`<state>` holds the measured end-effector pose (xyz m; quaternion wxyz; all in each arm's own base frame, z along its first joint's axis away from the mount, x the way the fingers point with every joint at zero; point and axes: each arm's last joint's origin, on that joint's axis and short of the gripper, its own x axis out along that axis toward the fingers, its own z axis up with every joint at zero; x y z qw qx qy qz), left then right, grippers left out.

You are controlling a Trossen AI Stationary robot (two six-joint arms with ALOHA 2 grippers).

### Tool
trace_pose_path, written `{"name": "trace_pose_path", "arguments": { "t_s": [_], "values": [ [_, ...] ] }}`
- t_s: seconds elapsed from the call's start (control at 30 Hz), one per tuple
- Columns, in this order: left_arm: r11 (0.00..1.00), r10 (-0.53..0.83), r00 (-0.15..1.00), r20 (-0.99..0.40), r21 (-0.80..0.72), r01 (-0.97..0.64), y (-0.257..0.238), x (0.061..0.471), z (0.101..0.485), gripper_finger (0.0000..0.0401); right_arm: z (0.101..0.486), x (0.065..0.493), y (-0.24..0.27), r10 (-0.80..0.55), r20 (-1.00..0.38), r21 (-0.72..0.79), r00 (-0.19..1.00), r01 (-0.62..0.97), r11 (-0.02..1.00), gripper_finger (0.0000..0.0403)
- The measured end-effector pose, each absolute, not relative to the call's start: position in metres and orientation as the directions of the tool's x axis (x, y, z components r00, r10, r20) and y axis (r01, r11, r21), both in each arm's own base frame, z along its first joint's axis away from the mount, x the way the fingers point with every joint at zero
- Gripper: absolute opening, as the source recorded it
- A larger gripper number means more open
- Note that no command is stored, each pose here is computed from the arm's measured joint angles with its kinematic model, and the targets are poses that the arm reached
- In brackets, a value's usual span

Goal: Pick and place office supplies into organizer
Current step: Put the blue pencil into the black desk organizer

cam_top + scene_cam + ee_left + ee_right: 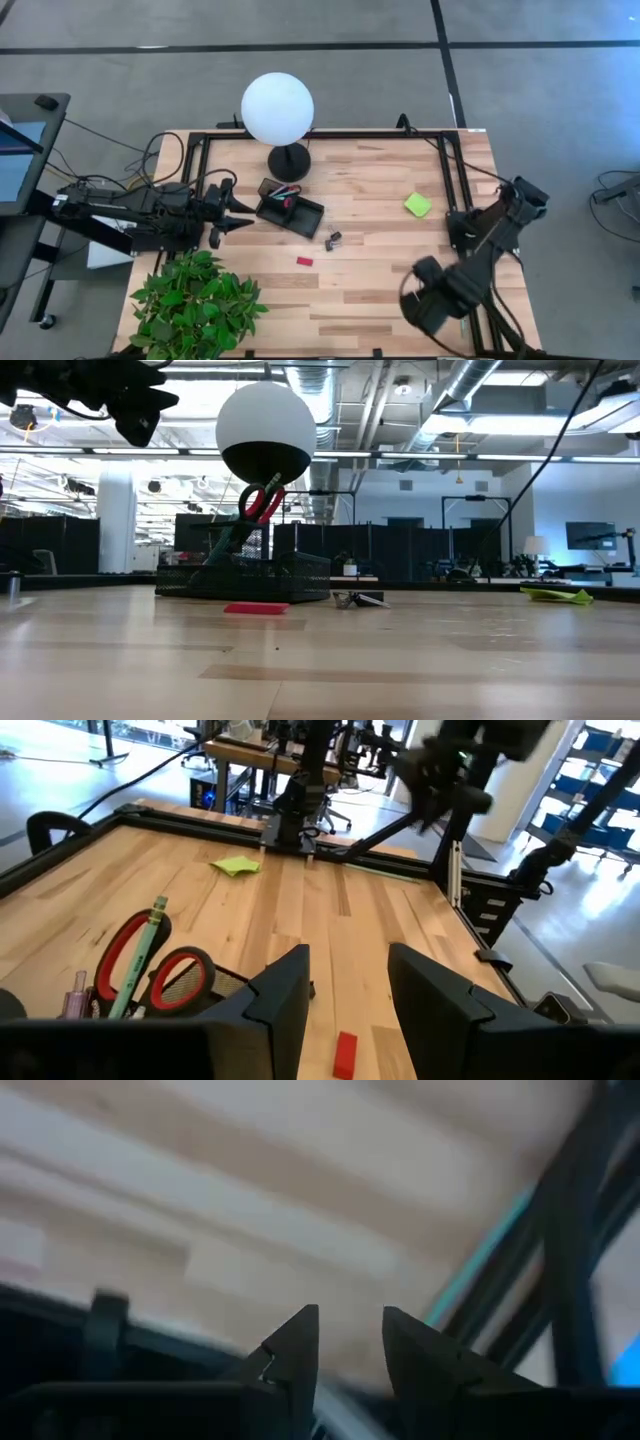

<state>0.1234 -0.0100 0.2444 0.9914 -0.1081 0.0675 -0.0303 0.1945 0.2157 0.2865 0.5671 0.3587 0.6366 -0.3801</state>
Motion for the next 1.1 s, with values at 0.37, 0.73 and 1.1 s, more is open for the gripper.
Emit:
{"name": "trace_pose_path", "arguments": {
  "t_s": [0.37,0.73,1.1],
  "values": [
    [0.975,-0.064,0.987,-0.148,-0.22,0.03,-0.01,0.126,0.242,0.0132,0.214,0.173,0.251,0.144,-0.96,-0.187,-0.241,0.932,0.309,0.0108],
    [0.977,-0.04,0.986,-0.163,-0.212,0.005,-0.009,0.128,0.24,0.0132,0.165,0.182,0.246,0.236,-0.771,-0.5,-0.591,0.792,0.35,0.0108],
    [0.988,0.002,0.987,-0.16,-0.15,-0.027,-0.008,0.128,0.241,0.0132,0.123,0.185,0.249,0.239,-0.614,-0.606,-0.752,0.644,0.468,0.0108]
  ]
}}
